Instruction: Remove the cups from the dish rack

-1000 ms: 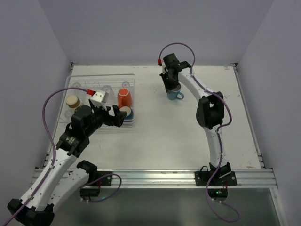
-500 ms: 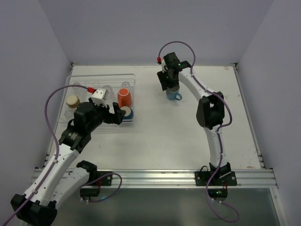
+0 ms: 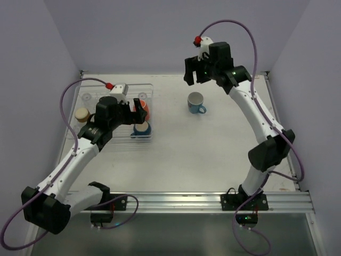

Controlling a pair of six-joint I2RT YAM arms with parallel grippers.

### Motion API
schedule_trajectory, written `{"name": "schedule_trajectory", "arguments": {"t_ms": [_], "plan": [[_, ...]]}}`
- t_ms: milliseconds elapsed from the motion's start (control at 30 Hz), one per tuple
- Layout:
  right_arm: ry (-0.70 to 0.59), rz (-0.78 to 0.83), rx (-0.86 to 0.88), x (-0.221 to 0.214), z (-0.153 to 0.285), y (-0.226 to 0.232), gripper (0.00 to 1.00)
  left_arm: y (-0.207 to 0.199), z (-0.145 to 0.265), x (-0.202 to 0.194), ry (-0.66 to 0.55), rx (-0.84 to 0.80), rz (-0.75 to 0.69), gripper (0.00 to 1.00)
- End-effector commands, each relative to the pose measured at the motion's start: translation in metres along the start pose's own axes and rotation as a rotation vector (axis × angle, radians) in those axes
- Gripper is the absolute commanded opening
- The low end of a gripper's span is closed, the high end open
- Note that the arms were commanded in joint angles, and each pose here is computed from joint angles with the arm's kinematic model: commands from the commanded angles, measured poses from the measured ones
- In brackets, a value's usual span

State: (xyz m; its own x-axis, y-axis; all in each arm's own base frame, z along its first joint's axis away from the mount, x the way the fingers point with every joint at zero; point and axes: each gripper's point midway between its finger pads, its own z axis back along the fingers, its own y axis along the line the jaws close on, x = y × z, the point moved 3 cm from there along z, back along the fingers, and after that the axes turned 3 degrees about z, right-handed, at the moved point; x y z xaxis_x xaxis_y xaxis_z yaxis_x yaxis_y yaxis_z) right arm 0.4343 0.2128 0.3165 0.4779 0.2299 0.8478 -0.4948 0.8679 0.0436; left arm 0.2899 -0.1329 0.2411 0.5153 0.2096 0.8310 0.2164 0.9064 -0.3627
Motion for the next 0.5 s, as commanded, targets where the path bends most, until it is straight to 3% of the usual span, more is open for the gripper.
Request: {"name": "schedule_trajectory", "arguments": {"t_ms": [0,33,67,100,133,167,233,267,467], "plan": [[-0.095,-0.043,0.068,0.01,0.028,0.017,0.79,0.003,-0.019,0.03,-0.071,0.061,0.015,1.0],[-0.052,-0.066,0.08,-0.014,0.024,0.02,0.79,0.003,-0.023,0.036,-0.078,0.072,0.008,1.0],[-0.166,-0.067,0.116,0.004,0.052,0.028,0.79,0.007,-0.029,0.037,-0.08,0.101,0.004,1.0],[-0.192,-0.096,0.14,-0.001,0.059,0.036,0.78,0.012,-0.041,0.032,-0.051,0.121,-0.013,1.0],[-0.146,-0.12,0.151,-0.032,0.055,0.039,0.77,0.013,-0.046,0.037,-0.058,0.133,-0.019,1.0],[-0.259,-0.121,0.172,-0.018,0.081,0.045,0.77,0.018,-0.058,0.031,-0.031,0.156,-0.026,0.99],[-0.241,-0.173,0.2,-0.052,0.083,0.053,0.75,0.023,-0.069,0.031,-0.028,0.184,-0.045,0.98],[-0.321,-0.172,0.22,-0.044,0.104,0.058,0.75,0.027,-0.078,0.029,-0.021,0.203,-0.055,0.98],[-0.349,-0.202,0.228,-0.09,0.127,0.062,0.75,0.045,-0.115,0.024,0.008,0.274,-0.142,0.97]]}}
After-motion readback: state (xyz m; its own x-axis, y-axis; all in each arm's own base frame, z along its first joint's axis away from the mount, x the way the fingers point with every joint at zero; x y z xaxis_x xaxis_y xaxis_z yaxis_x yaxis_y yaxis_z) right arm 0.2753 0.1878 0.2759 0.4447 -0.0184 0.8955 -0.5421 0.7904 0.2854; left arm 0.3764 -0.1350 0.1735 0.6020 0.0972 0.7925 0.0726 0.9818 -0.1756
